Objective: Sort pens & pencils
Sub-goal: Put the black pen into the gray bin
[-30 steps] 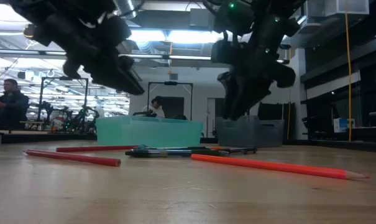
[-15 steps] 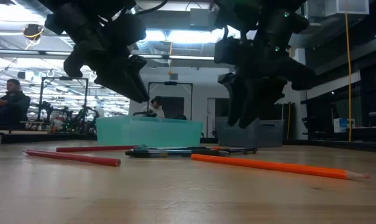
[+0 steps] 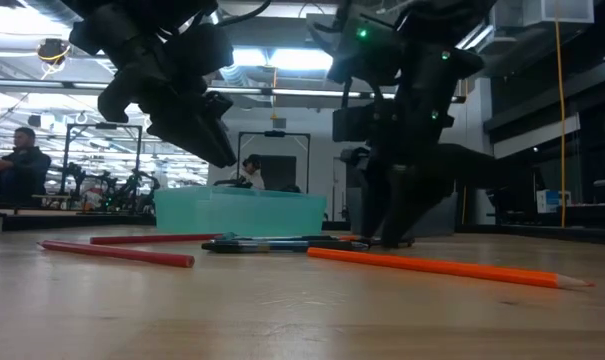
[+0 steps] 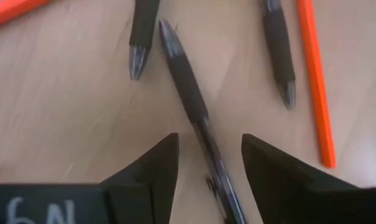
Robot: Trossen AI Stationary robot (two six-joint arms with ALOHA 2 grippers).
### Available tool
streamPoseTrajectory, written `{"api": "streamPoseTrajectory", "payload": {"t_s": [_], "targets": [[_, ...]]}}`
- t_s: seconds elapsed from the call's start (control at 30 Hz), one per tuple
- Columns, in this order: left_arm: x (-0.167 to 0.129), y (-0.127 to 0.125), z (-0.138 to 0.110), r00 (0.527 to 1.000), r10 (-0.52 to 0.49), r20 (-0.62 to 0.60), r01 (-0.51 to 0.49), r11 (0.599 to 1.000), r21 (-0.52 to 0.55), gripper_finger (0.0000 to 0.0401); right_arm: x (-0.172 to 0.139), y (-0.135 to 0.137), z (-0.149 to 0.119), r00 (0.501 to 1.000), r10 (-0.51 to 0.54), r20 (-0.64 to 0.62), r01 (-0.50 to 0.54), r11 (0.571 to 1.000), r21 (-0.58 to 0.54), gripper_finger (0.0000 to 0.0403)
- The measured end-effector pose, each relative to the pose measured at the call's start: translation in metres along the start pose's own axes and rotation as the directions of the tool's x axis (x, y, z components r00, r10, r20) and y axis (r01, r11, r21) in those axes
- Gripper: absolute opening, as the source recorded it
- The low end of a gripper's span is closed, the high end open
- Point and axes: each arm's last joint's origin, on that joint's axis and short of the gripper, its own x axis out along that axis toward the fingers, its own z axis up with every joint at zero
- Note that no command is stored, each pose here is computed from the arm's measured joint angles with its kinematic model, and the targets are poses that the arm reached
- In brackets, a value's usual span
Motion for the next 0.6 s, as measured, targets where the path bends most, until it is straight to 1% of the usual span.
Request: {"api": "streamPoseTrajectory", "payload": {"t_s": [0.07, 0.2, 0.33, 0.43, 0.53, 0.6], "targets": [[0.0, 0.0, 0.0, 1.0, 0.0, 0.0, 0.0, 1.0, 0.0, 0.01, 0.002, 0.0, 0.002, 1.0, 0.004, -0.004, -0.004, 1.0, -0.008, 0.0177], [0.0, 0.0, 0.0, 1.0, 0.0, -0.001, 0.0, 1.0, 0.0, 0.01, 0.008, 0.0, 0.004, 0.999, 0.044, -0.007, -0.044, 0.999, -0.009, 0.0177], [0.0, 0.0, 0.0, 1.0, -0.001, -0.001, 0.001, 1.0, 0.002, 0.01, 0.011, 0.001, 0.002, 0.998, 0.054, -0.024, -0.054, 0.998, -0.009, 0.0173], [0.0, 0.0, 0.0, 1.0, -0.001, -0.001, 0.001, 1.0, 0.004, 0.01, 0.011, 0.002, 0.002, 0.998, 0.063, -0.025, -0.063, 0.998, -0.008, 0.0155], [0.0, 0.0, 0.0, 1.0, -0.001, 0.0, 0.001, 1.0, 0.004, 0.01, 0.012, 0.002, 0.002, 0.994, 0.108, -0.016, -0.108, 0.994, -0.003, 0.0127], [0.0, 0.0, 0.0, 1.0, -0.001, 0.0, 0.001, 1.0, 0.004, 0.01, 0.012, 0.001, 0.0, 0.991, 0.136, -0.017, -0.135, 0.99, 0.029, 0.0111]]}}
